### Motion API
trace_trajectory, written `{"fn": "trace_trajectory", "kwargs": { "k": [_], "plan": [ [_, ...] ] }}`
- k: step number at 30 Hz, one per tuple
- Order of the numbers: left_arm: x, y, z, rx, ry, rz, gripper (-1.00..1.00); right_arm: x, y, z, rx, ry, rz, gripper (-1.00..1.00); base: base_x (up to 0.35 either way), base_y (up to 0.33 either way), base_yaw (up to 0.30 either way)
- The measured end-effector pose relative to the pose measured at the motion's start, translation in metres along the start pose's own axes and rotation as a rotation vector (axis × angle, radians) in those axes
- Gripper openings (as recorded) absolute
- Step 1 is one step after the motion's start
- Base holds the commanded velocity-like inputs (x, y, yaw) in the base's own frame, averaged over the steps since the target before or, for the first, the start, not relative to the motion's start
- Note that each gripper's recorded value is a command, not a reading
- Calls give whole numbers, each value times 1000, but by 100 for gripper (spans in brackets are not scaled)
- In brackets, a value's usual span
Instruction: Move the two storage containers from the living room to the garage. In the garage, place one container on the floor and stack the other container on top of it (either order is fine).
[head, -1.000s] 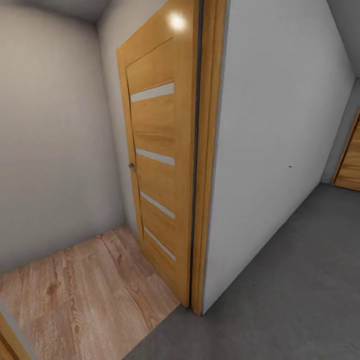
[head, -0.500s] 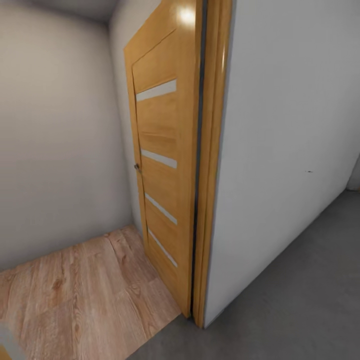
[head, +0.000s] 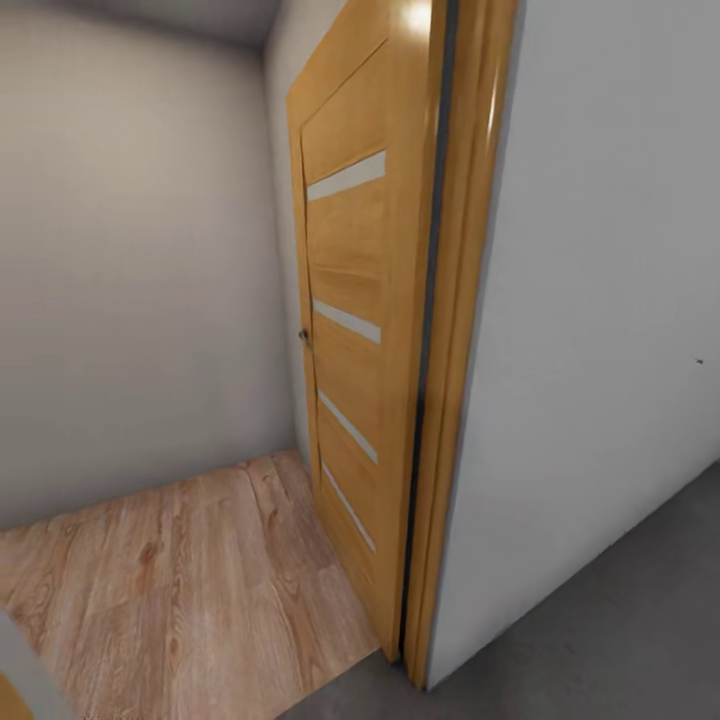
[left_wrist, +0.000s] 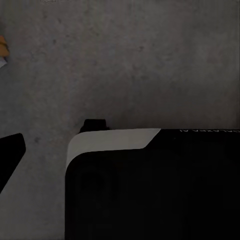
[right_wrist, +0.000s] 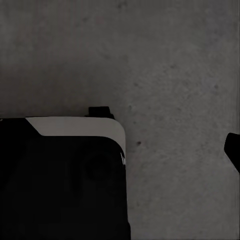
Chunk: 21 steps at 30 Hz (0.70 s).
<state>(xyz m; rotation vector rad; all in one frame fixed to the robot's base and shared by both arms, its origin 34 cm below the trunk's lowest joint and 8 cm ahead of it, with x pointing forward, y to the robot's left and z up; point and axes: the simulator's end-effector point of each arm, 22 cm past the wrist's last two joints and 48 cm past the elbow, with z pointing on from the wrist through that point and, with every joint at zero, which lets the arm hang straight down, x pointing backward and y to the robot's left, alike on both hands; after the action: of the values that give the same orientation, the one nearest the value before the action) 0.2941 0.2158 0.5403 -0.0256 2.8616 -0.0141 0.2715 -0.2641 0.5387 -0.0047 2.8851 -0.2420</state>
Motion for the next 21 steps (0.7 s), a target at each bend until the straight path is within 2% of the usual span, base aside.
{"fn": "trace_trajectory", "kwargs": {
  "k": [6,14,21],
  "plan": [
    [0,0,0,0,0,0,100,0,0,0,0,0,0,100,103,-63,260],
    [0,1,0,-2,0,-2,100,0,0,0,0,2,1,100,7,-4,60],
    [0,1,0,-2,0,-2,100,0,0,0,0,0,0,100,0,0,224]
  ]
}}
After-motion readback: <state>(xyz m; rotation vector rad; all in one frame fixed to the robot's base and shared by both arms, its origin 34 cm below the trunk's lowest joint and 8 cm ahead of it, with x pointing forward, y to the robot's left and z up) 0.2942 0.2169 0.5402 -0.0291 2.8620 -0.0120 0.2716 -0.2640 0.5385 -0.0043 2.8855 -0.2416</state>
